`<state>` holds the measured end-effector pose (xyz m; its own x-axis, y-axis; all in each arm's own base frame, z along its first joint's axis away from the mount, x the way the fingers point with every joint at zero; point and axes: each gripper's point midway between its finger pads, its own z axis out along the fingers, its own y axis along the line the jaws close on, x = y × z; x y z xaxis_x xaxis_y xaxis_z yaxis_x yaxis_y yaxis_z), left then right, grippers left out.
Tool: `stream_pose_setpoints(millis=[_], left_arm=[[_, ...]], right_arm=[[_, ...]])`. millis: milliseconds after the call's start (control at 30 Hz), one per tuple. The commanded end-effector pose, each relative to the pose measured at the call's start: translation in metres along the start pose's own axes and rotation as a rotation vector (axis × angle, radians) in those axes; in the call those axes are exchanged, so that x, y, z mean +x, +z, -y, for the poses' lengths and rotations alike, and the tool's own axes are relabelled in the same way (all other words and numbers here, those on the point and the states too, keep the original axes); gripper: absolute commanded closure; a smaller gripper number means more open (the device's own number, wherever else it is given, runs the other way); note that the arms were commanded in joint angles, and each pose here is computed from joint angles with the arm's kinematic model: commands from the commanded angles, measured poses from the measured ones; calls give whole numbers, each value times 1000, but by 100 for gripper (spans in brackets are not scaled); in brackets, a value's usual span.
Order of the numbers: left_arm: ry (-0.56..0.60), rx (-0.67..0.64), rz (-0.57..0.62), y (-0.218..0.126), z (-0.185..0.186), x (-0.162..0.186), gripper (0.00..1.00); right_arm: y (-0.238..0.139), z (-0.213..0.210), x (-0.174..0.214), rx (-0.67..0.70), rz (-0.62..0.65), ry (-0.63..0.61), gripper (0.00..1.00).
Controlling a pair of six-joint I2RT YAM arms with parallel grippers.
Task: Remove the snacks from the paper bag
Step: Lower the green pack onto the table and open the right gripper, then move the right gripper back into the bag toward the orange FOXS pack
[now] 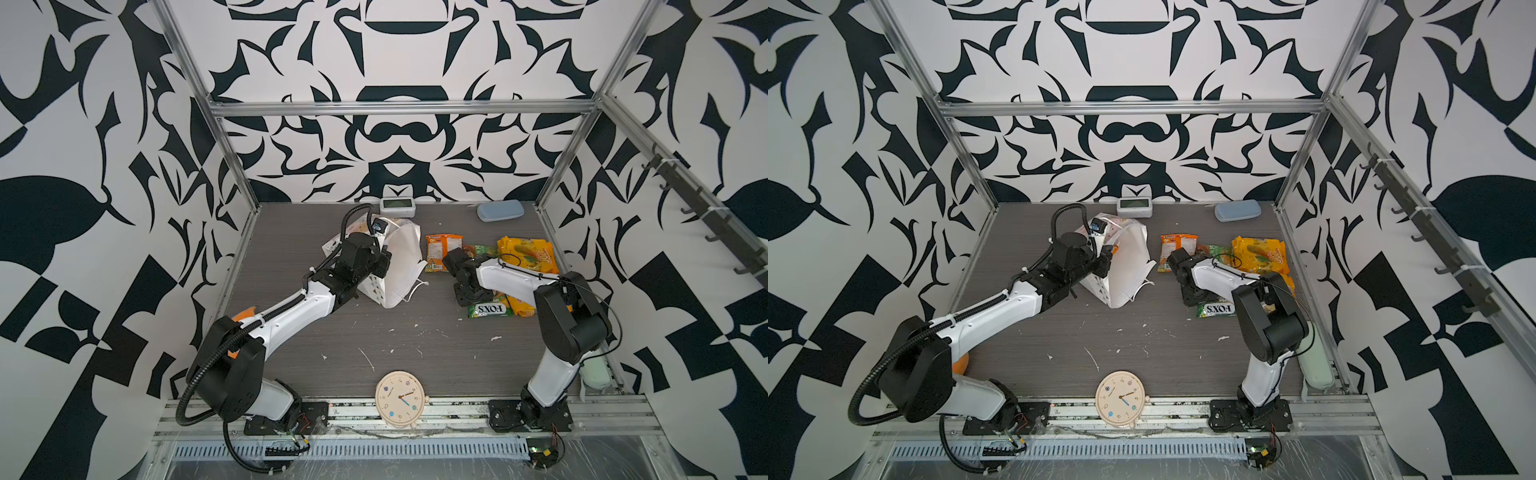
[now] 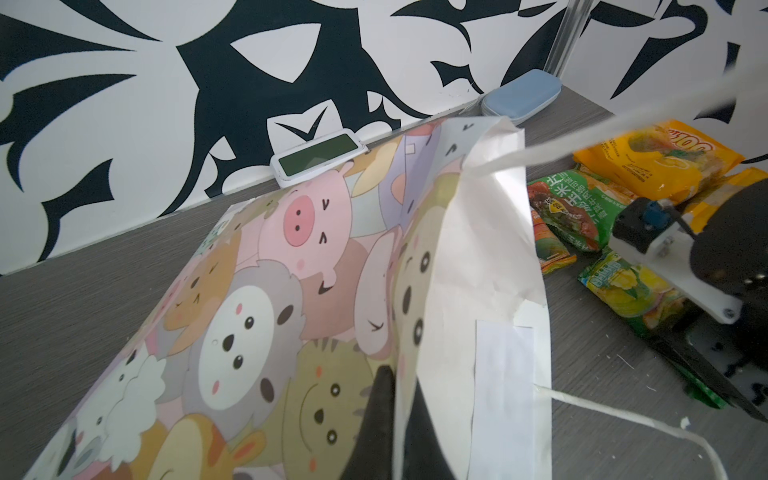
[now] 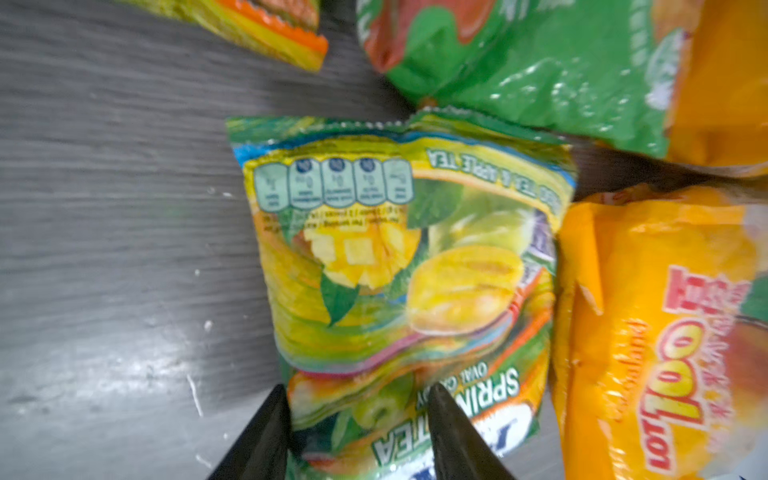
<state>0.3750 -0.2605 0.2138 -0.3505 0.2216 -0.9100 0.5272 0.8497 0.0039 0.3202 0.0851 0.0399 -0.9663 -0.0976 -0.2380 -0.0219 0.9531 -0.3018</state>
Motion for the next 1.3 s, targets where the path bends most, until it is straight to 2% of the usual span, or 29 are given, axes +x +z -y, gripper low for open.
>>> stream_pose_setpoints(millis=[0,167,333,467,600,700,867,1133,1267], left_arm=[[-12,11,37,-4,1,-15,100],[-21,29,37,-3,4,-18,100],[-18,33,44,-3,5,-22,100],[-18,39,43,-2,6,-23,100],[-14,49,38,-3,8,-25,100],[-9,54,34,-1,9,-27,100],[-8,73,28,4,13,-33,100],[-5,66,39,1,11,-37,100],[-2,61,38,-1,10,-36,100]], right_arm=[[-35,-4,-20,-106,85,17,47],[-116,-14,-68,-307,303,126,47],[-199,-56,-101,-774,513,279,55],[-226,-81,-117,-870,583,325,61],[-225,-118,-124,-955,597,377,74],[-215,-145,-127,-955,600,376,79],[-202,-184,-133,-936,599,304,85],[-155,-211,-133,-875,571,282,87],[-139,-230,-132,-867,576,208,87]])
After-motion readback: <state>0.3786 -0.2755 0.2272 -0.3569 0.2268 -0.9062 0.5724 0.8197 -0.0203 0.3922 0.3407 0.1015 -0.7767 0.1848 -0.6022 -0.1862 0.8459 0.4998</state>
